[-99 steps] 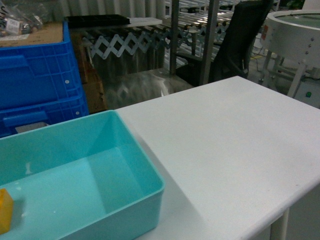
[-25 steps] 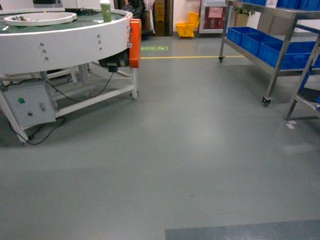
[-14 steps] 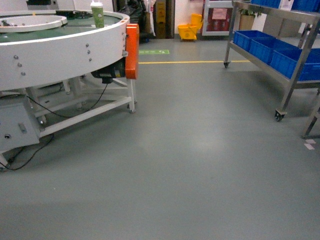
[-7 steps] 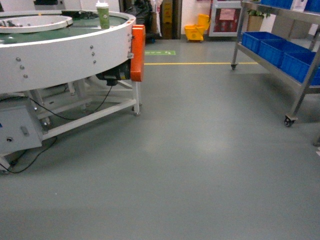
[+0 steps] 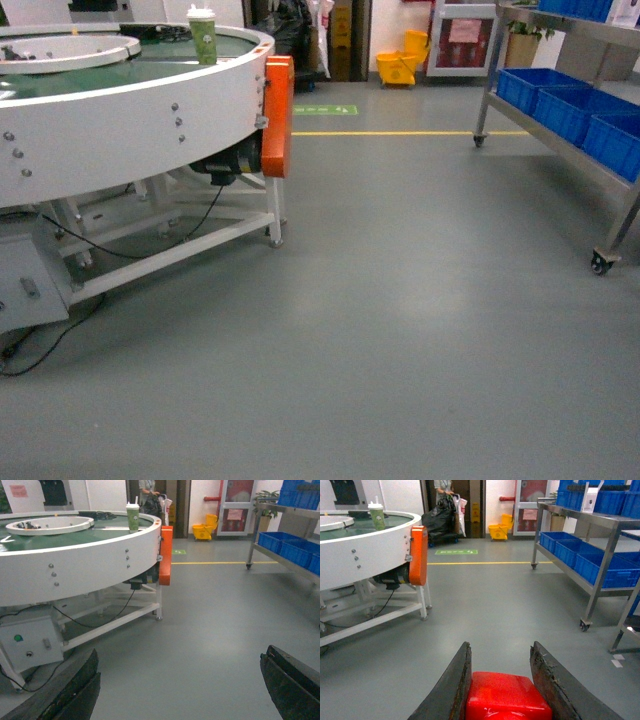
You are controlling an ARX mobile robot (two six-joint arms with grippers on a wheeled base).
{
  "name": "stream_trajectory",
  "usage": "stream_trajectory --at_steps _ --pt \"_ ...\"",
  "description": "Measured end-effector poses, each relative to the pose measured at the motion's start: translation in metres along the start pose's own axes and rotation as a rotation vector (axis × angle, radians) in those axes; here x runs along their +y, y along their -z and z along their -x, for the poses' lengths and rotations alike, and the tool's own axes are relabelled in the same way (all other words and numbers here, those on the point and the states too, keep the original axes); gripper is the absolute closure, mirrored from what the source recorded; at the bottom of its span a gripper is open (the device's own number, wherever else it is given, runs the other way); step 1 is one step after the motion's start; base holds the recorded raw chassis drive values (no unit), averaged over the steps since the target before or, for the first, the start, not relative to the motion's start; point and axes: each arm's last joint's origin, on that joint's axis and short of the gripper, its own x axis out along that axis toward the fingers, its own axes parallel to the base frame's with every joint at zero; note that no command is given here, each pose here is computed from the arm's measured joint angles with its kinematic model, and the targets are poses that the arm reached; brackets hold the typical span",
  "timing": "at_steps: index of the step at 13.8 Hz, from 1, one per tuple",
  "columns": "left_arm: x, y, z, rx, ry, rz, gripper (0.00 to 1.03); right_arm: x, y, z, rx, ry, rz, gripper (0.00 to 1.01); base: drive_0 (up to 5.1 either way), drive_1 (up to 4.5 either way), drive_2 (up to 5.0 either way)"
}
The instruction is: Pick red block from blue box to shelf
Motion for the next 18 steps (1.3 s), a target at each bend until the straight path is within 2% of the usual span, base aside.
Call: stream_trajectory --at_steps 18 --pt "0.0 0.0 0.0 0.0 0.0 0.0 0.05 0.0 0.0002 0.0 0.002 0.0 0.0 0.73 -0.1 4.2 -4.5"
